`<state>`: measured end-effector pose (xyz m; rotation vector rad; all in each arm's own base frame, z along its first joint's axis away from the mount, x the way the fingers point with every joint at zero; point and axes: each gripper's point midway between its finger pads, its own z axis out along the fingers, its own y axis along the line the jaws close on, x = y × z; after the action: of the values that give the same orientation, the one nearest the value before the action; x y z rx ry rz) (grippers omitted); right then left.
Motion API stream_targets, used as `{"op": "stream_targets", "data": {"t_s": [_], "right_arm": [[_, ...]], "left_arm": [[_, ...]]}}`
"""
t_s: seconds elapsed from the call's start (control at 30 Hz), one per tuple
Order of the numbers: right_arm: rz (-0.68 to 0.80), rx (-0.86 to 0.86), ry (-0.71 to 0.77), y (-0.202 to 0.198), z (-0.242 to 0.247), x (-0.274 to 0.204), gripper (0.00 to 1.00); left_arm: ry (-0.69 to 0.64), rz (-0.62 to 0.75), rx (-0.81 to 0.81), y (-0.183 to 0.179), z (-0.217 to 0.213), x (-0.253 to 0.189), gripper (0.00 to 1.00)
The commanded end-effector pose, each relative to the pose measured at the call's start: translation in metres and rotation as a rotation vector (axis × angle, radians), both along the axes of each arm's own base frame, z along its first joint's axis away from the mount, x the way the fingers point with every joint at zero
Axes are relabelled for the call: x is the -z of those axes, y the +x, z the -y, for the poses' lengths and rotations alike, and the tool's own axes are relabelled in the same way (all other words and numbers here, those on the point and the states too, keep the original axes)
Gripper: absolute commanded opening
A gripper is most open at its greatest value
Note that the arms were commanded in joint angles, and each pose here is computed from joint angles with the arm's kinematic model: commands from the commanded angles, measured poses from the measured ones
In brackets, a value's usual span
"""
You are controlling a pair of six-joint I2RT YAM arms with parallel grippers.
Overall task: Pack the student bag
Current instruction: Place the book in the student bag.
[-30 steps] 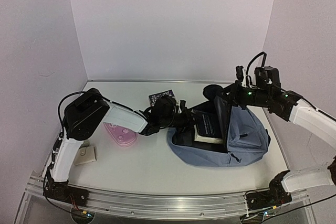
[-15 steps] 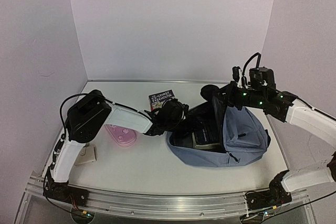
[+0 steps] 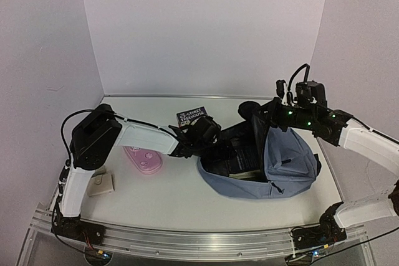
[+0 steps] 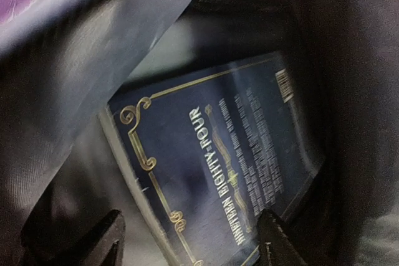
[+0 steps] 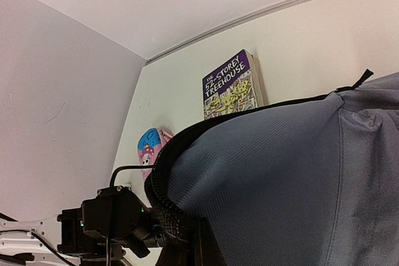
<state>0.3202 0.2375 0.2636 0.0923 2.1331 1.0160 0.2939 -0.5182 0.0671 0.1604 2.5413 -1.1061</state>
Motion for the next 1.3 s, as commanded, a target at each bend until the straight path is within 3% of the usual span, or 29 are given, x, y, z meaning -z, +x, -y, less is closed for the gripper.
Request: {"op": "stream_targets", "data": {"t_s": [0.0, 0.1, 0.23, 0.4, 0.67, 0.8, 0.93, 1.03, 1.27], "right_arm": [[0.095, -0.012, 0.055, 0.005, -0.008, -0.028, 0.0], [0.095, -0.013, 0.052, 0.006, -0.008, -0.027, 0.0], [0.093, -0.009, 0.046, 0.007, -0.008, -0.025, 0.0], [0.089, -0.011, 0.045, 0.008, -0.009, -0.024, 0.0], [0.081, 0.007, 0.038, 0.007, -0.005, -0.018, 0.0], [0.094, 0.045, 0.027, 0.007, 0.004, -0.021, 0.0], [0.113, 0.103, 0.012, 0.004, 0.018, -0.026, 0.0], [0.113, 0.157, -0.003, 0.003, 0.031, -0.023, 0.0], [0.1, 0.283, -0.077, 0.003, 0.065, -0.007, 0.0]], "left_arm": [[0.024, 0.018, 0.011, -0.005, 0.004, -0.011, 0.7], [0.022, 0.012, 0.027, -0.007, 0.01, -0.007, 0.69], [-0.026, 0.008, 0.071, -0.011, 0.027, -0.005, 0.53], [-0.043, -0.009, 0.128, -0.017, 0.05, 0.004, 0.43], [-0.11, 0.092, 0.211, -0.025, 0.081, -0.019, 0.41], [-0.079, 0.158, 0.173, -0.02, 0.064, -0.035, 0.47], [-0.035, 0.234, 0.137, -0.022, 0.031, -0.068, 0.68], [-0.01, 0.278, 0.107, -0.025, 0.004, -0.097, 0.77], [0.142, 0.256, 0.09, -0.022, -0.058, -0.104, 0.87]]}}
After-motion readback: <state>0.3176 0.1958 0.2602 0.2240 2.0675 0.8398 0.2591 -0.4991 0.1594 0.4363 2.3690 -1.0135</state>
